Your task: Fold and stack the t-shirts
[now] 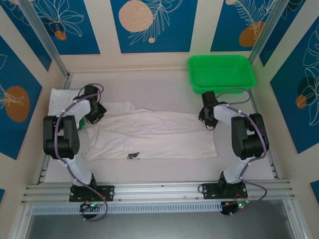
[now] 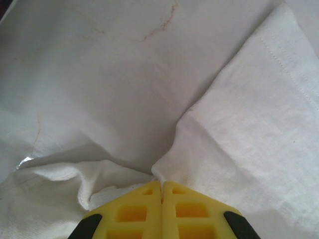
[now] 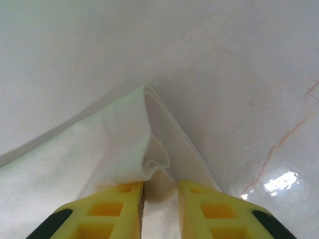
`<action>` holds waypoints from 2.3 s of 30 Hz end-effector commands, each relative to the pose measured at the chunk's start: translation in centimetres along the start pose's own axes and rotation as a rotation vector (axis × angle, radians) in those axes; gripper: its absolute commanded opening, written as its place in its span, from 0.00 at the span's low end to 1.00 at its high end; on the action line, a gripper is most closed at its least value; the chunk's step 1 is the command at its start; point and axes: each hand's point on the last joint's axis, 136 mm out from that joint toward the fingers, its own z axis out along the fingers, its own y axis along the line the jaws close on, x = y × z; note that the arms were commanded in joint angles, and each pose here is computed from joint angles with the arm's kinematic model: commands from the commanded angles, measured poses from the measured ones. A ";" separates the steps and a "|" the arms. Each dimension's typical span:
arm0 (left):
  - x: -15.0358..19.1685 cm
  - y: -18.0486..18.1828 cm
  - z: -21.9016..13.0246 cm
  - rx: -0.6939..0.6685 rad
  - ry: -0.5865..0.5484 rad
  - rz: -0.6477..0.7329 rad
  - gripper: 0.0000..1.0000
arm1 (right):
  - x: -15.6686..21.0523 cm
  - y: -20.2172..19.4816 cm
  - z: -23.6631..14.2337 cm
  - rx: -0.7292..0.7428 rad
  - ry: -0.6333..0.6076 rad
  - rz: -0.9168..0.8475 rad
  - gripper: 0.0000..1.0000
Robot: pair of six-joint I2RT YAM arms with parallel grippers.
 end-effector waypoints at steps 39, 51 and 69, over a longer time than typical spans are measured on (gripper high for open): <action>-1.3 0.9 -8.3 0.096 -0.126 -0.002 0.00 | -3.6 -1.1 -9.6 -0.180 -0.190 -0.009 0.00; 0.8 2.5 -10.2 0.113 -0.118 0.008 0.00 | -1.2 -2.6 -11.5 -0.197 -0.162 -0.038 0.00; 5.2 7.7 -12.3 0.046 -0.117 0.037 0.00 | 4.8 -7.3 -13.7 -0.171 -0.084 -0.028 0.00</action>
